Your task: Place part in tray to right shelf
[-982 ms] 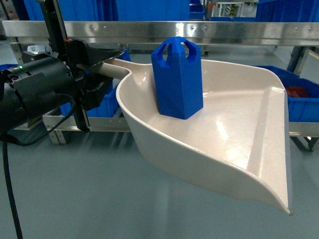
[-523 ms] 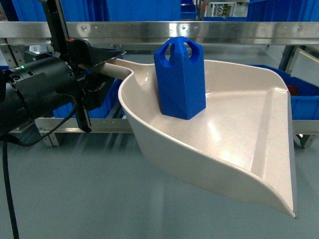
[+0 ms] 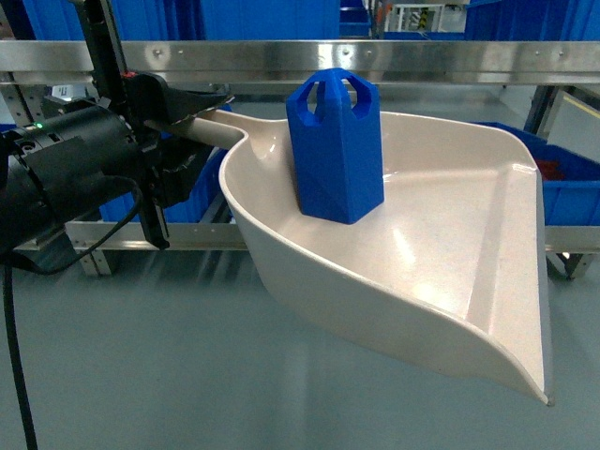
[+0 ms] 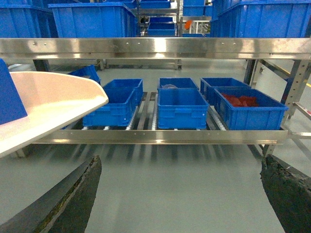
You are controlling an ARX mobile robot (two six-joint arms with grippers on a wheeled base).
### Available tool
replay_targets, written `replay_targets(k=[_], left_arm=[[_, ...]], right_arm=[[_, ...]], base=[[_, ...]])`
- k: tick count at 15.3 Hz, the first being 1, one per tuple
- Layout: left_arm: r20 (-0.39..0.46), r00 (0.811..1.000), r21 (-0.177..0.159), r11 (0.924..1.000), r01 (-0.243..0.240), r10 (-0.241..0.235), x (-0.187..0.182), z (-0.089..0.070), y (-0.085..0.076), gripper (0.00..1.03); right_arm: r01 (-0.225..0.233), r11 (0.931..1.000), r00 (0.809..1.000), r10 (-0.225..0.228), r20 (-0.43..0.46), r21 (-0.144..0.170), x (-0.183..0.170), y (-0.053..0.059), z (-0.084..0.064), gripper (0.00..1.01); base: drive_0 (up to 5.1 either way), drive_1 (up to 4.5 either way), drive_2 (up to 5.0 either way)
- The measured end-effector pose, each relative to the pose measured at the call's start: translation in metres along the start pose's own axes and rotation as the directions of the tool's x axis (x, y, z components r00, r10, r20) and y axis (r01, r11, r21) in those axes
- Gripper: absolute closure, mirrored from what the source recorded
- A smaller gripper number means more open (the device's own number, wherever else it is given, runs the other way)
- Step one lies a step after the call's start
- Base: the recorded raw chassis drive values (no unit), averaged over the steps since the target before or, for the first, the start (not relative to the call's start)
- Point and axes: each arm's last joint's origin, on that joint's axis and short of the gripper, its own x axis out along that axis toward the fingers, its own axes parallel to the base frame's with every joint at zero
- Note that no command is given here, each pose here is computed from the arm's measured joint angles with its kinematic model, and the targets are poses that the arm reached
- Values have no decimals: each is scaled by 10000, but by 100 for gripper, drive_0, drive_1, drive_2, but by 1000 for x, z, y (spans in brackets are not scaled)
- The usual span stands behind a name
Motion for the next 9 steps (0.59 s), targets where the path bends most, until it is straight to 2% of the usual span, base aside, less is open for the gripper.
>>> replay_targets(k=[9], left_arm=[[4, 10000, 5, 10000, 10, -10, 0, 0, 0, 88]], right_arm=[[0, 10000, 10000, 0, 11, 0, 0, 0, 0, 3]], base=[[0, 0, 0]])
